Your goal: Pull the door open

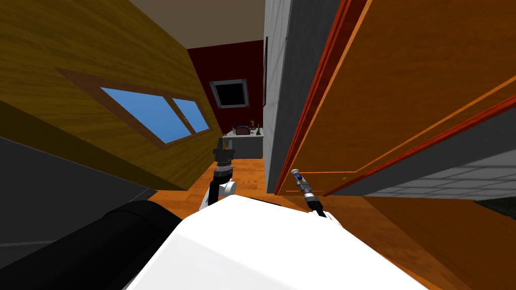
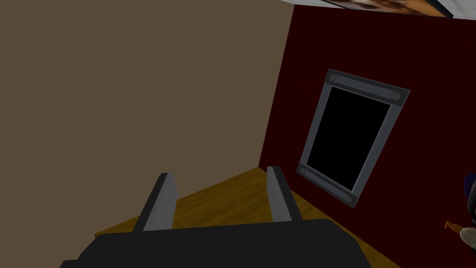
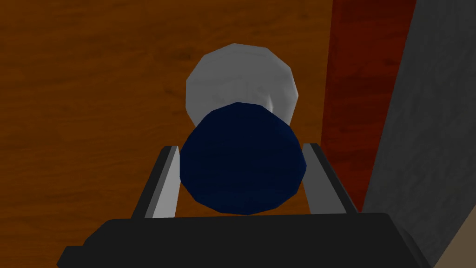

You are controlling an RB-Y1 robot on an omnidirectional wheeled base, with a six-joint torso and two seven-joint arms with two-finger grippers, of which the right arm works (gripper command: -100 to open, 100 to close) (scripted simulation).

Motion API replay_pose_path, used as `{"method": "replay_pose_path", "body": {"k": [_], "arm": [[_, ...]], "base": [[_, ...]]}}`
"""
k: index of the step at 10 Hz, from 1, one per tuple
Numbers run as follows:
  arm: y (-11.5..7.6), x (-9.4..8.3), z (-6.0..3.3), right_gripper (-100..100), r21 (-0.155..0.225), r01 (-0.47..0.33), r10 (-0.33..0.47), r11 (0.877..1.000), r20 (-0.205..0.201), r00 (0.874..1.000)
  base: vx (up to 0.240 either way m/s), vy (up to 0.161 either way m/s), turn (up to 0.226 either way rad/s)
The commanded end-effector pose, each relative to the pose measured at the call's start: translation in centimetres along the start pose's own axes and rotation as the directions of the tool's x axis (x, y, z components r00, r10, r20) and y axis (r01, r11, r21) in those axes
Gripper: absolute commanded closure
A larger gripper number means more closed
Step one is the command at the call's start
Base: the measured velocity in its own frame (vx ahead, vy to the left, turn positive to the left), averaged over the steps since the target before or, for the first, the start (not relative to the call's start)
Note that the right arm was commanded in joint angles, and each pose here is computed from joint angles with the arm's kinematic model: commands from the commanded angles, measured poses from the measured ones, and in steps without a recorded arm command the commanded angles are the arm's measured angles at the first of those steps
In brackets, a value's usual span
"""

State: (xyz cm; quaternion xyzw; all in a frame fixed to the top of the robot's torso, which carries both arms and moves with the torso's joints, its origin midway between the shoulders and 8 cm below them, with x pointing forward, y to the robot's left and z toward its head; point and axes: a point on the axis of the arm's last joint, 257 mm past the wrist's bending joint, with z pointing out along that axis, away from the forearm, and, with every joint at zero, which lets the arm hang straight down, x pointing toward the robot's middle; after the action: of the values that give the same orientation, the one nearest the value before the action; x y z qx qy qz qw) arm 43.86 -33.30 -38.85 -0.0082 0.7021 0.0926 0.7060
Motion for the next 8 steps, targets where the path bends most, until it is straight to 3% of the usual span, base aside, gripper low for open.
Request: {"method": "replay_pose_path", "body": {"k": [1,5,8], "arm": [[0.29,0.23,-0.09,100,0.001,-0.059,0.059,0.998,-0.001,0.998],[-0.02,0.07,-0.06,100,0.013,-0.165,0.165,0.986,0.008,0.986],[-0.26,-0.06,-0.03,100,0.022,-0.245,0.245,0.969,0.016,0.969]], "base": [[-0.062,-0.011,0.047],[-0.053,-0.023,0.057],[-0.031,-0.014,0.053]]}}
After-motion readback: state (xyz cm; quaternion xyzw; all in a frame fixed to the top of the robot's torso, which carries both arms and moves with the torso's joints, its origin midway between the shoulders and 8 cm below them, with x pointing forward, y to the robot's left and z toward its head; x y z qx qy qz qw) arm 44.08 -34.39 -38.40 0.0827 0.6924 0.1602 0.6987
